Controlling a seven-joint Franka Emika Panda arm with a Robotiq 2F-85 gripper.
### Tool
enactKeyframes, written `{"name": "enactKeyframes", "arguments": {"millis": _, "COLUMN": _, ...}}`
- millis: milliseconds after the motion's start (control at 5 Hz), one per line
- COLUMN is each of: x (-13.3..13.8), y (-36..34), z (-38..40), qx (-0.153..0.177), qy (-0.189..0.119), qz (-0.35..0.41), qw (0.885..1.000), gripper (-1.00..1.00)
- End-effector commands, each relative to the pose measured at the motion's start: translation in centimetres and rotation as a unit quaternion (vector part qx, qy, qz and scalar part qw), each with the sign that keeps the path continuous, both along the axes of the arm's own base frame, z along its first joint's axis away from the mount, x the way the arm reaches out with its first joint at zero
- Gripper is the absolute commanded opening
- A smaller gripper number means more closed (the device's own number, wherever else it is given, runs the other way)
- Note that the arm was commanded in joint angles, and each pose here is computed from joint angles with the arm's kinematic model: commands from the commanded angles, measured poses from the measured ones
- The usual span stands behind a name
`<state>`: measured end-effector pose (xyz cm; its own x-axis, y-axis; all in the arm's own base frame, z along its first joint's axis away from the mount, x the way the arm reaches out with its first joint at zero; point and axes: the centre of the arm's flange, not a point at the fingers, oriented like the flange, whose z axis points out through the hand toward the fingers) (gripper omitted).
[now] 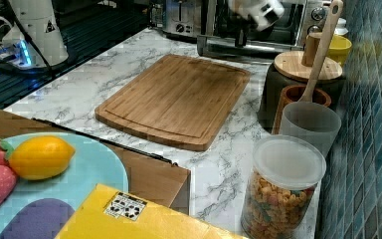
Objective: Close the oven.
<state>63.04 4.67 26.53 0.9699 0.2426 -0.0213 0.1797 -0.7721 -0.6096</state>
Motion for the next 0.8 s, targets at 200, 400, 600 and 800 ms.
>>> {"name": "enactKeyframes", "arguments": {"millis": 200, "x": -4.3, "y": 25.3, "z": 10.2, "qx": -0.057, "qy": -0.085, "qz": 0.129, "qw": 0.986, "gripper": -1.00}}
{"name": "enactKeyframes", "arguments": {"millis": 400, "x": -6.2, "y": 26.6, "z": 12.3, "qx": -0.045, "qy": -0.094, "qz": 0.142, "qw": 0.984, "gripper": -1.00}}
{"name": "enactKeyframes", "arguments": {"millis": 600, "x": -8.4, "y": 28.4, "z": 14.1, "qx": -0.062, "qy": -0.120, "qz": 0.152, "qw": 0.979, "gripper": -1.00}}
{"name": "enactKeyframes", "arguments": {"millis": 800, "x": -10.8, "y": 31.4, "z": 14.3, "qx": -0.112, "qy": -0.145, "qz": 0.181, "qw": 0.966, "gripper": -1.00}}
